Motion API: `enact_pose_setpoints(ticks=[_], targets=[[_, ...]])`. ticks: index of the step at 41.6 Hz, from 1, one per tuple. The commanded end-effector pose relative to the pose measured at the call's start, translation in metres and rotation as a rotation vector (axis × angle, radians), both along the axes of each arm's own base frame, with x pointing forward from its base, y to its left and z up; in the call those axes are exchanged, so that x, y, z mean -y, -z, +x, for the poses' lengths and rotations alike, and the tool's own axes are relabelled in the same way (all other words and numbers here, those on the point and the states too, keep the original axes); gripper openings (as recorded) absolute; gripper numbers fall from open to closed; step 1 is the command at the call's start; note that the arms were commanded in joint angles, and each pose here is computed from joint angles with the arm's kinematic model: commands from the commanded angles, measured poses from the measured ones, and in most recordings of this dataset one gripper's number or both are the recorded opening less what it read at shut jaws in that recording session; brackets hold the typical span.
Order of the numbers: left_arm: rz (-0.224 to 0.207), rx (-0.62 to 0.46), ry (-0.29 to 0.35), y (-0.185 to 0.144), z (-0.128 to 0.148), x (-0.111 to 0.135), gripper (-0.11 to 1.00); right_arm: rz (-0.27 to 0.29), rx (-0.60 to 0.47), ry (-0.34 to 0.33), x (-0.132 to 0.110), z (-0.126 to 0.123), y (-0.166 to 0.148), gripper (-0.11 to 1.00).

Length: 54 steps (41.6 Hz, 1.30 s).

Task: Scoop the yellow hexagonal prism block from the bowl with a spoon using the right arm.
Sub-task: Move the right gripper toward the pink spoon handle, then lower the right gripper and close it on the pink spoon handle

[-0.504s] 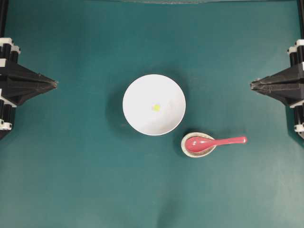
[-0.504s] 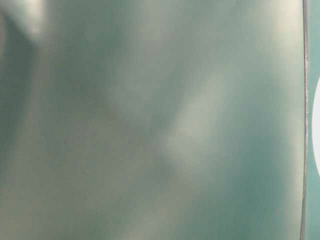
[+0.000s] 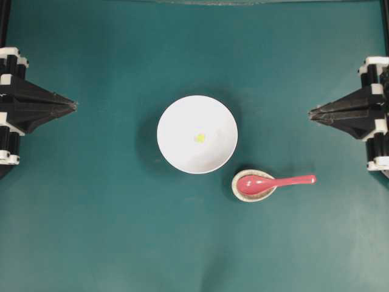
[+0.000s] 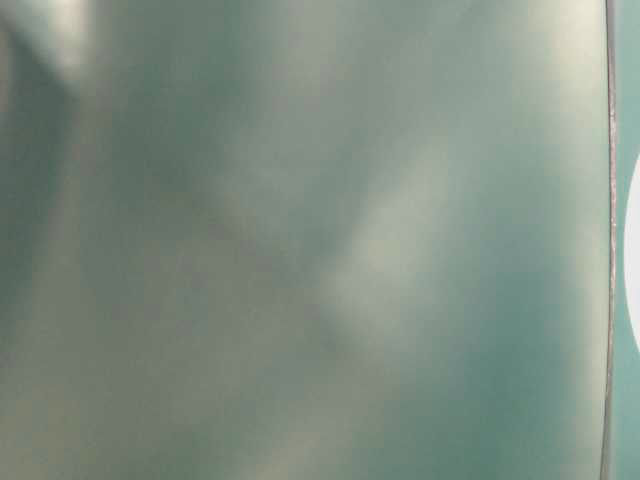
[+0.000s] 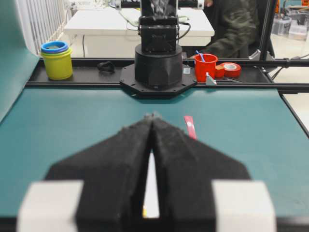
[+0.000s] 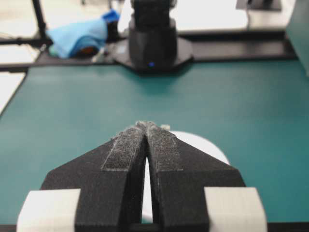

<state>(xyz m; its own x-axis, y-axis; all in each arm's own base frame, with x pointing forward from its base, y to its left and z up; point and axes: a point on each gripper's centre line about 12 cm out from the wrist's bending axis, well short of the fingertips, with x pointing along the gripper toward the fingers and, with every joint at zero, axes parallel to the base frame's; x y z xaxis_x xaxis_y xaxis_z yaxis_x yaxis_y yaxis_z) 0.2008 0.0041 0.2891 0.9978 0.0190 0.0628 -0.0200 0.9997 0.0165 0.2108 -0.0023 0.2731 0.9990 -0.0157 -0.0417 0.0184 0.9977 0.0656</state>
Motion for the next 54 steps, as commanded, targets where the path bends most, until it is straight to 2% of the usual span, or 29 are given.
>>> enact_pose_setpoints(ticks=[1,7,9,15,18,25,37,44,54], targets=[[0.005,0.027,-0.007,-0.01,0.003,-0.002,0.0,0.016,-0.018,0.005,0.001,0.006,0.002,0.0],[0.004,0.034,-0.014,-0.011,0.003,-0.003,0.0,0.027,-0.084,0.007,0.001,0.015,0.018,0.03],[0.004,0.043,-0.014,-0.013,0.002,-0.003,0.0,0.03,-0.102,0.008,0.001,0.018,0.023,0.1],[0.004,0.047,-0.014,-0.013,0.002,-0.003,0.0,0.04,-0.138,0.013,0.001,0.026,0.034,0.44],[0.004,0.047,-0.014,-0.013,0.002,-0.003,0.0,0.054,-0.156,0.02,0.002,0.031,0.04,0.53],[0.004,0.044,-0.014,-0.012,0.003,-0.003,0.0,0.073,-0.211,0.018,-0.001,0.041,0.056,0.53],[0.004,0.044,-0.014,-0.012,0.003,-0.003,0.0,0.12,-0.258,-0.07,-0.036,0.052,0.088,0.52],[0.003,0.044,-0.014,-0.012,0.003,-0.003,0.0,0.135,-0.28,-0.085,-0.049,0.053,0.106,0.52],[0.001,0.043,-0.014,-0.012,0.003,-0.003,0.0,0.125,-0.292,-0.098,-0.059,0.045,0.131,0.52]])
